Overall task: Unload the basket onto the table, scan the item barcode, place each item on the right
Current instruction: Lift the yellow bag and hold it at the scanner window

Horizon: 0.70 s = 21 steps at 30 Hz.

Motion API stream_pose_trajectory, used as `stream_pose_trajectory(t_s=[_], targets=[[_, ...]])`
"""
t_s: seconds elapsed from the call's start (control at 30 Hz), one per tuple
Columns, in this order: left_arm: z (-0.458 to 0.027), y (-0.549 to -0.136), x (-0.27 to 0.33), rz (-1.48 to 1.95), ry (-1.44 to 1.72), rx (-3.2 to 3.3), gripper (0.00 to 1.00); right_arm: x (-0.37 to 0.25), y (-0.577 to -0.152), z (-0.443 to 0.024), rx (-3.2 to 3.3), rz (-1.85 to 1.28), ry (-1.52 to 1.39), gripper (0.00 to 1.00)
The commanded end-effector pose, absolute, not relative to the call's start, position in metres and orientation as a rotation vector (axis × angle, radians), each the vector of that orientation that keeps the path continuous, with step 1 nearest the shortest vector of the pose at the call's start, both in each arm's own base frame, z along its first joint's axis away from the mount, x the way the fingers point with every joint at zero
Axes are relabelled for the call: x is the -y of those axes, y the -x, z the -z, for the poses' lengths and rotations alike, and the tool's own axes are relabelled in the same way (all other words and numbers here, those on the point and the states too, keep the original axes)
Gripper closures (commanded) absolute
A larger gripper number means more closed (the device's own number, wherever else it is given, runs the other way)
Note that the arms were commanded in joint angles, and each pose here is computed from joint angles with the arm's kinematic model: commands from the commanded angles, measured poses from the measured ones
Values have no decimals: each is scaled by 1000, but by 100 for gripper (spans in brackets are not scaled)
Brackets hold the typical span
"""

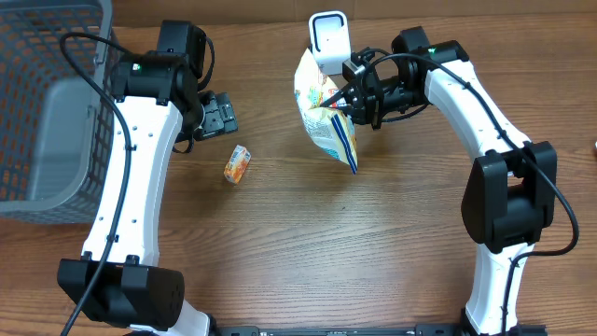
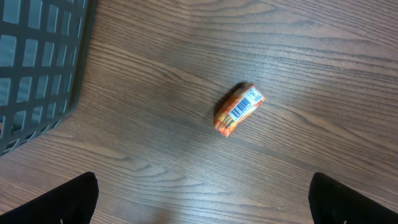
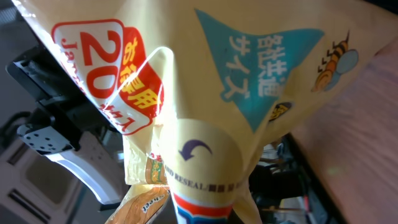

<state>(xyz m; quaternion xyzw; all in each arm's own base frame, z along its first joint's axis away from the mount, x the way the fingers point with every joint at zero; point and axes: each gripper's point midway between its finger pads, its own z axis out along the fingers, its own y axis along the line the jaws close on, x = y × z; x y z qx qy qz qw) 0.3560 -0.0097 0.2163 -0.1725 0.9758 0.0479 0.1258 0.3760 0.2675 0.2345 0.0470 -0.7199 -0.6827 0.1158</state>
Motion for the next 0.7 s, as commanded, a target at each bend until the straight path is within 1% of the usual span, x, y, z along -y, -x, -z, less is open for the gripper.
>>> stream_pose_trajectory(t_s=[0.0,0.1,0.17,0.2,0.3,0.33,0.47,0.53,0.57,0.6,0.67], targets=[[-217,-358,10,-139,486,-2842,0,-268,-383,-239,2181,1997,-194,96],[-217,-358,10,-139,486,-2842,0,-267,-399,-213,2382,1854,-165,96],[-217,-358,10,-139,486,-2842,0,-260,-420,-185,2613,1677,-106,96],[-217,-358,10,-139,486,-2842,0,-251,-432,-169,2740,1550,-31,96],[-217,-358,10,-139,486,-2842,0,-226,-461,-140,3021,1267,97,96],[-217,-358,10,-139,486,-2842,0,-221,-469,-137,3080,1215,113,96],[-217,-358,10,-139,486,-2842,0,-223,-491,-139,3223,1188,71,96],[-217,-358,10,-139,486,-2842,0,-214,-510,-137,3377,1056,97,96],[-217,-358,10,-139,486,-2842,0,-201,-529,-137,3536,880,149,96],[-217,-358,10,-139,486,-2842,0,-195,-538,-139,3613,795,166,96],[-217,-358,10,-139,486,-2842,0,-193,-553,-148,3745,688,78,96]])
